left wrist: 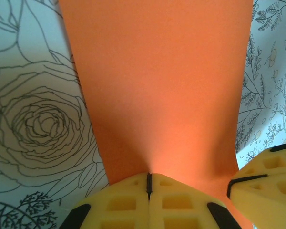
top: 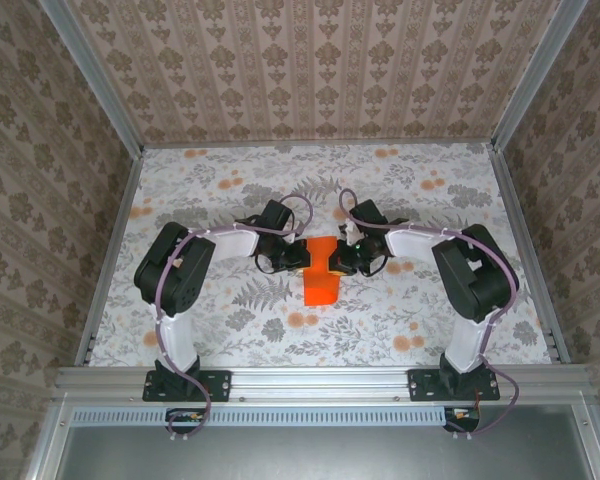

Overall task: Fold a paper plane with a square sheet of paper (pick it up from the middle)
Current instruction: Fold the square sheet of paper in half at the center of the table.

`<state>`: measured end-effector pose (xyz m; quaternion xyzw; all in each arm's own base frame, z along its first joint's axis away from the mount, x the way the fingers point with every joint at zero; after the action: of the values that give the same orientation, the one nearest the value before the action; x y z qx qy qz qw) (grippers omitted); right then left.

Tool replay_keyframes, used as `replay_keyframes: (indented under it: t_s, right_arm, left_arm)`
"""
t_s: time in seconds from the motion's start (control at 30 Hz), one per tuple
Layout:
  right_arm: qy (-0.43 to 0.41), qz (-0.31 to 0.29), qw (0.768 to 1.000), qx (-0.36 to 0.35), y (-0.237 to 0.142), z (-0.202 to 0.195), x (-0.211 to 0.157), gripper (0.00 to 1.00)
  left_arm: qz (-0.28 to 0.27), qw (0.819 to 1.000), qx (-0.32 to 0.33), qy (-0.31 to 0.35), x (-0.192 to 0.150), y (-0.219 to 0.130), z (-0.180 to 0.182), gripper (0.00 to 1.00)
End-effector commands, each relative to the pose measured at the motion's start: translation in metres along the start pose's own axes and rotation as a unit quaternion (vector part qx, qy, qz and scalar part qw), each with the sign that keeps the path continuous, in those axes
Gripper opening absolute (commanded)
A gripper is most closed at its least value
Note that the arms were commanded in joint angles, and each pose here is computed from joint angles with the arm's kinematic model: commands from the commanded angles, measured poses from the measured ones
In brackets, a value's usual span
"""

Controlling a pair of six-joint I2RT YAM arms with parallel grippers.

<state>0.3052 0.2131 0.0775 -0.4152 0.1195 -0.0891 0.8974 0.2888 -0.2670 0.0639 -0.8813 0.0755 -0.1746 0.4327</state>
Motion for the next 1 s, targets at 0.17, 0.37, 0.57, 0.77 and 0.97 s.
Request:
replay_keyframes:
  t_s: [0.17,0.37,0.57,0.77,0.97]
  right_arm:
    - [0.013,0.020,1.000,-0.002,0.009,-0.006,-0.001,0.00]
    - [0.014,0.035,0.999,-0.028,0.013,-0.020,-0.008,0.00]
    - [0.013,0.042,0.998,-0.044,0.012,-0.030,-0.013,0.00]
    - [0.013,0.049,0.997,-0.060,0.000,-0.055,-0.028,0.00]
    - [-0.022,0.019,0.999,-0.021,-0.027,-0.038,-0.026,0.00]
  left_arm:
    - [0.111,0.985,0.110,-0.068,-0.059,0.019,0.053,0.00]
    - [0.112,0.983,0.122,-0.075,-0.062,0.019,0.056,0.00]
    - [0.115,0.981,0.133,-0.084,-0.065,0.017,0.060,0.00]
    - [0.120,0.978,0.144,-0.092,-0.070,0.015,0.065,0.00]
    - [0.118,0.978,0.144,-0.090,-0.070,0.014,0.065,0.00]
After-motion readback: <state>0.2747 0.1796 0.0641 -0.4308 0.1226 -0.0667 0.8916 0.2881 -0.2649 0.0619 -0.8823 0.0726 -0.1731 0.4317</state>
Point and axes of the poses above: each hand's point on the last joint's axis, 136 mm out from that joint toward the fingers, its own y axis out along the fingers, its own z axis along the line the jaws close on, x = y × z, the point moved 6 cm from there along -y, back along the fingers, and after that the axes turned 14 degrees about y, right-handed, at the moved point
